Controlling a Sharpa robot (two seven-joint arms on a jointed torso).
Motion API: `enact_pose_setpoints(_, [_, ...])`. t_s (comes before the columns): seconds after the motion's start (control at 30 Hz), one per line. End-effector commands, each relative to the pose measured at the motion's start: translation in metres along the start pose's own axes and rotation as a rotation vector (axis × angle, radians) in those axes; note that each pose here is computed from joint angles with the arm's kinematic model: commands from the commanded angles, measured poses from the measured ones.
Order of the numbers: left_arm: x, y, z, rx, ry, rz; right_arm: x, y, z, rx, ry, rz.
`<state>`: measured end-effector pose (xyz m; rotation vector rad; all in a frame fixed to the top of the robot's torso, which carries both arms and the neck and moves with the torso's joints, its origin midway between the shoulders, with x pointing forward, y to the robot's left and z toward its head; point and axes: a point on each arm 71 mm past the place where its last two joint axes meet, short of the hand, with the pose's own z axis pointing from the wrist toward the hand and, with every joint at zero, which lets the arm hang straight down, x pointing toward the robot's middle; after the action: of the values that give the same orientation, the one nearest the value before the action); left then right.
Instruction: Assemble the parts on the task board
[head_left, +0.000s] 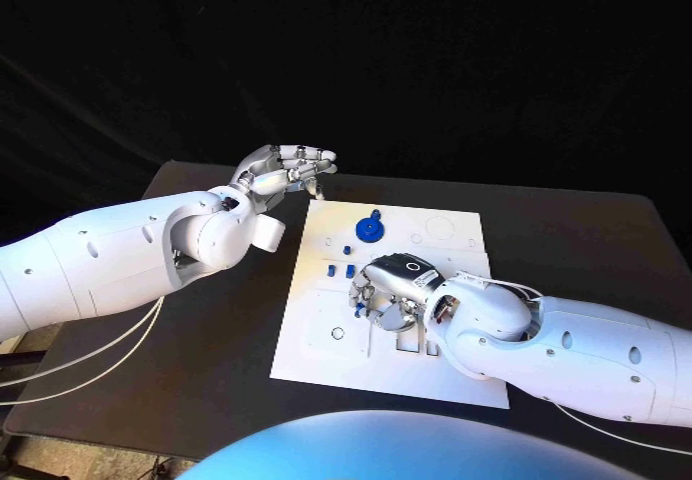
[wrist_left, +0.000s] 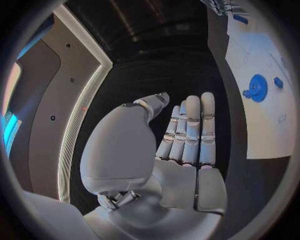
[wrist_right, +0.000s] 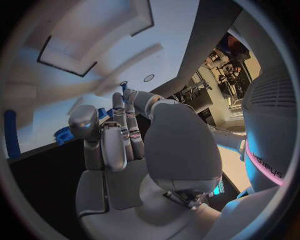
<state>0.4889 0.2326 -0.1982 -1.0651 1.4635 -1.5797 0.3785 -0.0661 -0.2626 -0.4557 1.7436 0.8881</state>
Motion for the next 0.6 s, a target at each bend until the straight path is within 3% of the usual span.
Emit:
enact_pose_setpoints(0.03, [0.0022,-0.0006,0.0005,0.004,0.008,-0.010,0.0020,0.0017,0.0003,-0.009,0.011,-0.020])
enact_pose_setpoints(0.27, [0.0016,-0.0005,0.0005,0.003,0.007,-0.009,0.0033,0.0023,0.0008,-0.008,0.017,-0.024])
enact_pose_setpoints(0.6, [0.0015,-0.0003,0.0006,0.001,0.008,-0.009,0.0083,0.0025,0.0022,0.009,0.079,-0.078])
